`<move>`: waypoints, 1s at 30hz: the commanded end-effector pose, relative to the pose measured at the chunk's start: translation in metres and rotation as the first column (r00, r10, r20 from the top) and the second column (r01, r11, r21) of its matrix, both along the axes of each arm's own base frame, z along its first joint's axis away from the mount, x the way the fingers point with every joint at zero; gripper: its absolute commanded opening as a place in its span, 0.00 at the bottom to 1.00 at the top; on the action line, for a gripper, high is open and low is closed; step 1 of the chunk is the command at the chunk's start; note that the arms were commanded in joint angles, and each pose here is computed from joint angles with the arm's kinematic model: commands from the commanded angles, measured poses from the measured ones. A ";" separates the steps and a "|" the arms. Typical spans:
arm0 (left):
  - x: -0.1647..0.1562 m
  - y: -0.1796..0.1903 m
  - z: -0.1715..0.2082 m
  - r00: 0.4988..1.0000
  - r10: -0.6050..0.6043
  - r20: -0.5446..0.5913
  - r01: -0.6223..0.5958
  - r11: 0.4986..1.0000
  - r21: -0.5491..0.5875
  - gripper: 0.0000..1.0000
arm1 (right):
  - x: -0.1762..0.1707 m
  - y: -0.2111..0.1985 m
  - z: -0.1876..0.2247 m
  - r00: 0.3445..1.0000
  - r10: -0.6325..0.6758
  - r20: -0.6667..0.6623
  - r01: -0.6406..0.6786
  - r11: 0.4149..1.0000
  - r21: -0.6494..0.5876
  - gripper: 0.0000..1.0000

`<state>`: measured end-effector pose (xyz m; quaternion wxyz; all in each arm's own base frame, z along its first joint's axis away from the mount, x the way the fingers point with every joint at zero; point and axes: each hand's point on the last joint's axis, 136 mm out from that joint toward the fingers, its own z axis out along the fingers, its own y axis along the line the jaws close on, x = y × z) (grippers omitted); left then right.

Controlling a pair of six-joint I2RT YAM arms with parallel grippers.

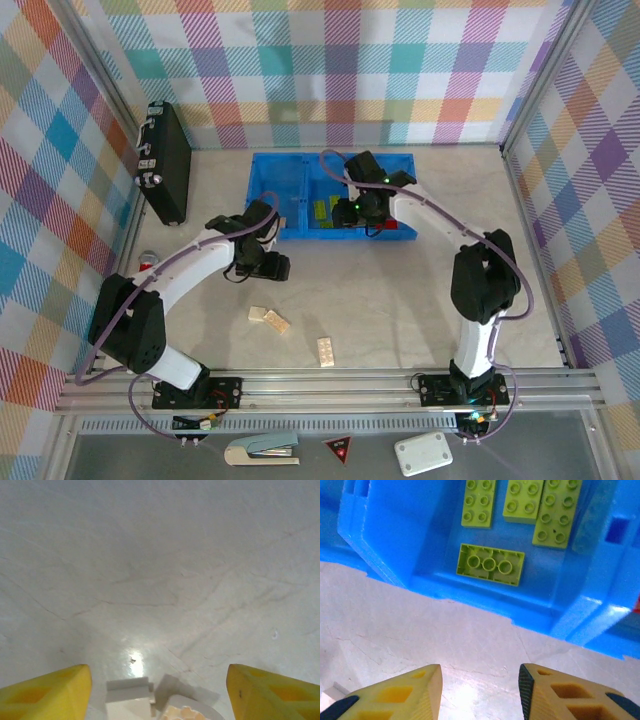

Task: Sort the legos into containers by color
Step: Pick up the lego from the middle-left of the table.

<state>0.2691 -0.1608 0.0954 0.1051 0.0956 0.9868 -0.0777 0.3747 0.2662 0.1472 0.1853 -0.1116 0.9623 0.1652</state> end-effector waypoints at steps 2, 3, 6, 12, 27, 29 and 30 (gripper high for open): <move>-0.024 -0.013 -0.002 0.999 -0.003 -0.051 0.002 1.000 -0.028 0.71 | -0.012 -0.012 0.010 0.999 -0.033 0.035 0.033 0.999 0.018 0.46; -0.028 -0.014 -0.004 0.998 -0.007 -0.059 0.006 1.000 -0.027 0.71 | -0.014 -0.015 0.012 0.998 -0.038 0.039 0.037 0.999 0.022 0.46; -0.037 -0.020 -0.013 0.997 -0.024 -0.076 0.021 0.999 -0.035 0.71 | -0.022 -0.024 0.013 0.998 -0.055 0.042 0.054 0.998 0.022 0.46; -0.049 -0.030 -0.032 0.992 -0.055 -0.114 0.050 0.998 -0.041 0.71 | -0.037 -0.039 0.013 0.997 -0.071 0.041 0.071 0.998 0.001 0.46; -0.066 -0.027 -0.062 0.981 -0.069 -0.180 0.079 0.996 0.048 0.75 | -0.056 -0.055 0.010 0.994 -0.108 0.032 0.109 0.994 -0.007 0.46; -0.072 -0.024 -0.064 0.978 -0.078 -0.191 0.094 0.993 0.072 0.75 | -0.057 -0.056 0.009 0.993 -0.111 0.029 0.112 0.994 -0.007 0.46; -0.074 -0.023 -0.065 0.978 -0.080 -0.194 0.096 0.992 0.079 0.76 | -0.058 -0.056 0.008 0.993 -0.112 0.027 0.113 0.994 -0.007 0.46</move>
